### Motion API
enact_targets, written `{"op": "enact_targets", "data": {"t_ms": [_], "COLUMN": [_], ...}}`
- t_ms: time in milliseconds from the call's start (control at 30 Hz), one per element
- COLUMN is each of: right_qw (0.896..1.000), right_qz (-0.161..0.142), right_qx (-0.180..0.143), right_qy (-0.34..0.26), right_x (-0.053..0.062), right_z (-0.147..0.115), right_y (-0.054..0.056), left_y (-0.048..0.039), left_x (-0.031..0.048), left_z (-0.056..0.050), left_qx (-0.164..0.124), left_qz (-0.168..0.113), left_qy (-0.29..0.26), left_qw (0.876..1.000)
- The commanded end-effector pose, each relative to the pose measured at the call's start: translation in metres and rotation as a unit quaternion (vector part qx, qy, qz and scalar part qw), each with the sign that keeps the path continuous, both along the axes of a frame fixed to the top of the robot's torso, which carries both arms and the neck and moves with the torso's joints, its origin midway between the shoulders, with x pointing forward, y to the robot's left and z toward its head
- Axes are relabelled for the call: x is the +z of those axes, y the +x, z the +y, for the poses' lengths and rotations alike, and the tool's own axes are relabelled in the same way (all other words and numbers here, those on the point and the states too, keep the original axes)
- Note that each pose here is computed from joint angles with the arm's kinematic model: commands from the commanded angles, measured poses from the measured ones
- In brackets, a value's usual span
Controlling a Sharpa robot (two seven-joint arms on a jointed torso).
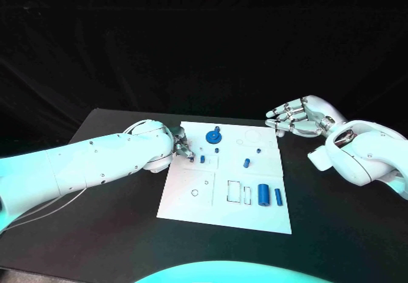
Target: Assemble the parts on the task board
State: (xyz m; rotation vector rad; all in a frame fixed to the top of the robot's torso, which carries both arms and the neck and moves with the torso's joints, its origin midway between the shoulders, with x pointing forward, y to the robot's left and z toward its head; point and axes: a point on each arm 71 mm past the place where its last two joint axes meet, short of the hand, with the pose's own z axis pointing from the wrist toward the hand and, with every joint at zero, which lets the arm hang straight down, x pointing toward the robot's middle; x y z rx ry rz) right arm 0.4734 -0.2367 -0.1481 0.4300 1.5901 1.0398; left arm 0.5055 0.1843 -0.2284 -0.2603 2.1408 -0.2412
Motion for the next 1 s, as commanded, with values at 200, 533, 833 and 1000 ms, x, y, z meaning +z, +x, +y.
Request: {"op": "enact_targets", "data": {"t_ms": [200, 533, 833, 1000], "right_qw": [1.0, 1.0, 1.0, 1.0], "right_qz": [0.001, 0.001, 0.0, 0.001], "right_qx": [0.009, 0.009, 0.008, 0.008], "right_qy": [-0.001, -0.002, -0.002, -0.002], "right_x": [-0.0007, -0.0007, -0.0007, -0.0007], "right_z": [0.0024, 0.0019, 0.0011, 0.0014], "right_y": [-0.0002, -0.0004, -0.0003, -0.0002], "left_y": [-0.0049, -0.0063, -0.006, -0.0058], "left_x": [-0.0047, -0.0048, -0.0037, -0.0034], "left_z": [-0.0052, -0.0072, -0.0076, -0.0083], "left_qx": [-0.032, -0.036, -0.035, -0.034], "left_qz": [0.025, 0.024, 0.015, 0.013], "left_qy": [0.023, 0.024, 0.024, 0.022], "left_qw": [0.999, 0.999, 0.999, 0.999]}}
